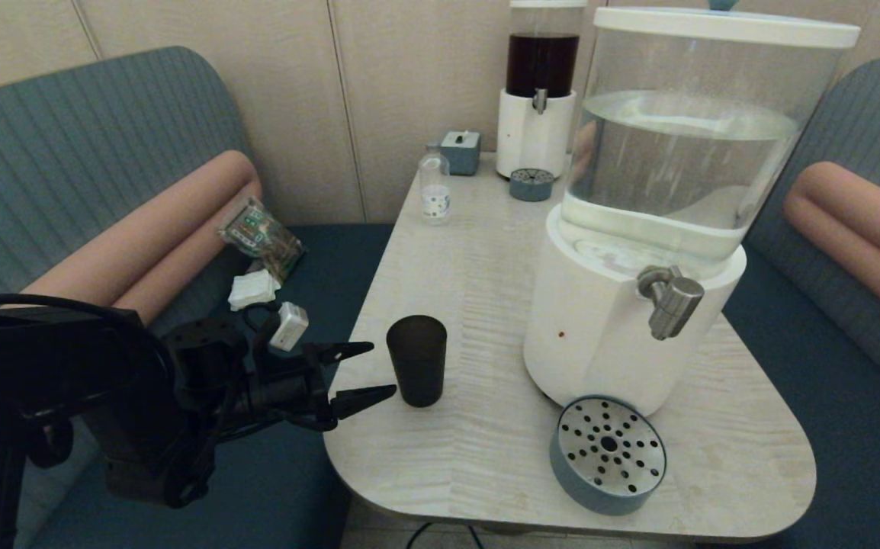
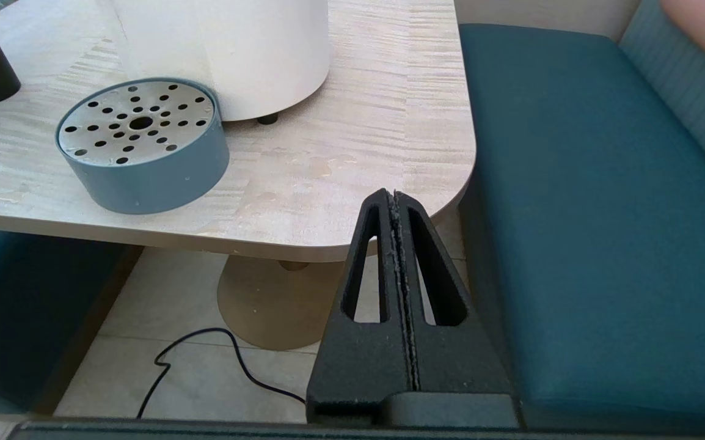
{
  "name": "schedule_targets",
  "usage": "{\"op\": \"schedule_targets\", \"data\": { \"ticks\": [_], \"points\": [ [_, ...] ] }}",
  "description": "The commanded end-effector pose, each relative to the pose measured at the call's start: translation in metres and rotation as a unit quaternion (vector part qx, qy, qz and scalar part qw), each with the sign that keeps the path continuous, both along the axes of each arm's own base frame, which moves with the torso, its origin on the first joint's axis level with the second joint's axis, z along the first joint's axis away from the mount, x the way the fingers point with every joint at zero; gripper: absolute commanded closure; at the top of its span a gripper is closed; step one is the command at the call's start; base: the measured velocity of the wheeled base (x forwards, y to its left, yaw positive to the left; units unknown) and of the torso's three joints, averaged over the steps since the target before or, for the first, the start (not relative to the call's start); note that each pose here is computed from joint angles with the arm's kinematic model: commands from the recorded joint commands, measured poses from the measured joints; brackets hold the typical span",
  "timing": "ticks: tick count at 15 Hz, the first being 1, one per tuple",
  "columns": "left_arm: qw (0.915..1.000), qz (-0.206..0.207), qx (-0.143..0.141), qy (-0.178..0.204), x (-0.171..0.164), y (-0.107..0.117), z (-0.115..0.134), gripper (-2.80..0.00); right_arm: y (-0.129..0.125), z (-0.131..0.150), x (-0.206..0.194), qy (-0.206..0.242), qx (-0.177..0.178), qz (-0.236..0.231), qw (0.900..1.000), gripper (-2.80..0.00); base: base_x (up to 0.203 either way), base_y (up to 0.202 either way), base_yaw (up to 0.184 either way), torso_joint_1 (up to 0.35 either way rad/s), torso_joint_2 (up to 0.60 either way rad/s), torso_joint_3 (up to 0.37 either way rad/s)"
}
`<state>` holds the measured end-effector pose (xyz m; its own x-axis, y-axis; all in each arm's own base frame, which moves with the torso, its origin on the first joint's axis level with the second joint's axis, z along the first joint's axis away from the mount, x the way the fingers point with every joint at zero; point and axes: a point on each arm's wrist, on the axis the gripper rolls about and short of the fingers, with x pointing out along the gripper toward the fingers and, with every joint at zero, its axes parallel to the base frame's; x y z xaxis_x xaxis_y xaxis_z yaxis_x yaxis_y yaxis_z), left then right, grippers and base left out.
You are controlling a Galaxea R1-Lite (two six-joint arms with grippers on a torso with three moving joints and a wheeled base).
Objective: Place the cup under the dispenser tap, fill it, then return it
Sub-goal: Pick up the cup
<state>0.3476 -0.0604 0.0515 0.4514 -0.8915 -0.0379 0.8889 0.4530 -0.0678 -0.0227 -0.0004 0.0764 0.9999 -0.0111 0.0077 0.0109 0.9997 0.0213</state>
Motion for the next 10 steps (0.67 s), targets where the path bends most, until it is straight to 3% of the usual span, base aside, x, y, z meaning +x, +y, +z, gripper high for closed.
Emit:
{"op": "schedule_targets", "data": {
  "ticks": [1,10],
  "points": [
    [0.9999,-0.009,-0.002,-0.008,0.004,-0.005,0.000,-2.80,0.000,0.000,0.000,0.001,0.000,0.000,1.000,0.00,0.000,0.000,0.000,0.000,0.00,0.000],
    [0.9993,-0.016,-0.016,-0.030,0.027,-0.044,-0.002,-2.80,0.000,0.000,0.000,0.001,0.000,0.000,1.000,0.00,0.000,0.000,0.000,0.000,0.00,0.000]
  ]
}}
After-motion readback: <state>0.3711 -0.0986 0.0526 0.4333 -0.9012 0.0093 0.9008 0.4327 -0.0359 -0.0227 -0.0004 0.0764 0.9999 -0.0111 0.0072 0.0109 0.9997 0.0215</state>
